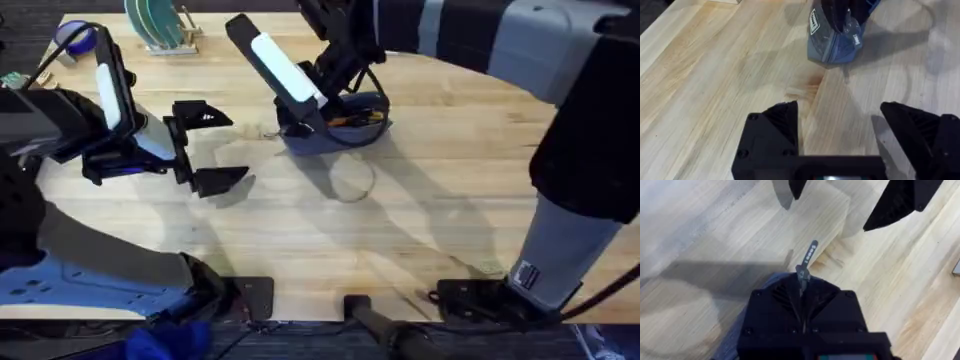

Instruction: Unzip the bag, pick up the pens from the table one at a time and place them inside, then zip the bag closed.

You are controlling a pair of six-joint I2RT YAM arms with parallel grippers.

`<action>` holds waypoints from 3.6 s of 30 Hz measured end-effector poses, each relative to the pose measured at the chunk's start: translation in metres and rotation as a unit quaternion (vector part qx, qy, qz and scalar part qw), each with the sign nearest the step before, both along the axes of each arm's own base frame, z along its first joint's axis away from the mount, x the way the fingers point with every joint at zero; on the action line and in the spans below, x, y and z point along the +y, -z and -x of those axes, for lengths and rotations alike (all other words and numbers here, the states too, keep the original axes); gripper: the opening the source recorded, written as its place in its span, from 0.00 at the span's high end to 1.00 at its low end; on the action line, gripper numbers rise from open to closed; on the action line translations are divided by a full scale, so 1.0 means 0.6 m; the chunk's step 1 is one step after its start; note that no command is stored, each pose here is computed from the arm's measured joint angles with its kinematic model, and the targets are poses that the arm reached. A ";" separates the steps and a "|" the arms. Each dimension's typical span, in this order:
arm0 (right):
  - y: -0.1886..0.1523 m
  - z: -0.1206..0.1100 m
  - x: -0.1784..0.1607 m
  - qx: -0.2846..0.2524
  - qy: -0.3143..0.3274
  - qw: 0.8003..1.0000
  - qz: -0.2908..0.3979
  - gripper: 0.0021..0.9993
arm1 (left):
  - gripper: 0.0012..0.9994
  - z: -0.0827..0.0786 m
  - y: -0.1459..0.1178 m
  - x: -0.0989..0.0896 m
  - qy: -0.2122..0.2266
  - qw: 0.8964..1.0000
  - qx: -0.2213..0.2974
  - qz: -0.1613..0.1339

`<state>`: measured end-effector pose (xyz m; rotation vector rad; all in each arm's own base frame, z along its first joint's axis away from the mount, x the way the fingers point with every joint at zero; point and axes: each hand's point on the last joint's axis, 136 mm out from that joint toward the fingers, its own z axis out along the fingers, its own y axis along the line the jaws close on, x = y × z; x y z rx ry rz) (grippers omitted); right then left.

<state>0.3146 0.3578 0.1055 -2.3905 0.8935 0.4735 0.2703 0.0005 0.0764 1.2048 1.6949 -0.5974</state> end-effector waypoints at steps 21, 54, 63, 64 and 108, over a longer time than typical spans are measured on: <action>-0.002 0.006 0.001 0.036 0.035 0.999 0.003 0.97 | 0.00 0.000 0.000 0.000 0.001 1.000 -0.001 -0.001; -0.052 0.010 0.005 0.332 0.260 0.907 -0.026 0.97 | 0.00 0.008 -0.002 -0.052 0.055 0.998 0.009 0.006; -0.054 0.011 0.004 0.342 0.262 0.902 -0.027 0.97 | 0.00 -0.013 -0.002 -0.095 0.094 0.995 -0.019 0.003; -0.054 0.011 0.003 0.343 0.262 0.902 -0.027 0.97 | 0.00 -0.022 -0.004 -0.096 0.090 0.996 -0.025 0.005; -0.055 0.019 0.001 0.355 0.263 0.897 -0.020 0.97 | 0.00 -0.036 -0.009 -0.165 0.105 0.985 0.013 0.140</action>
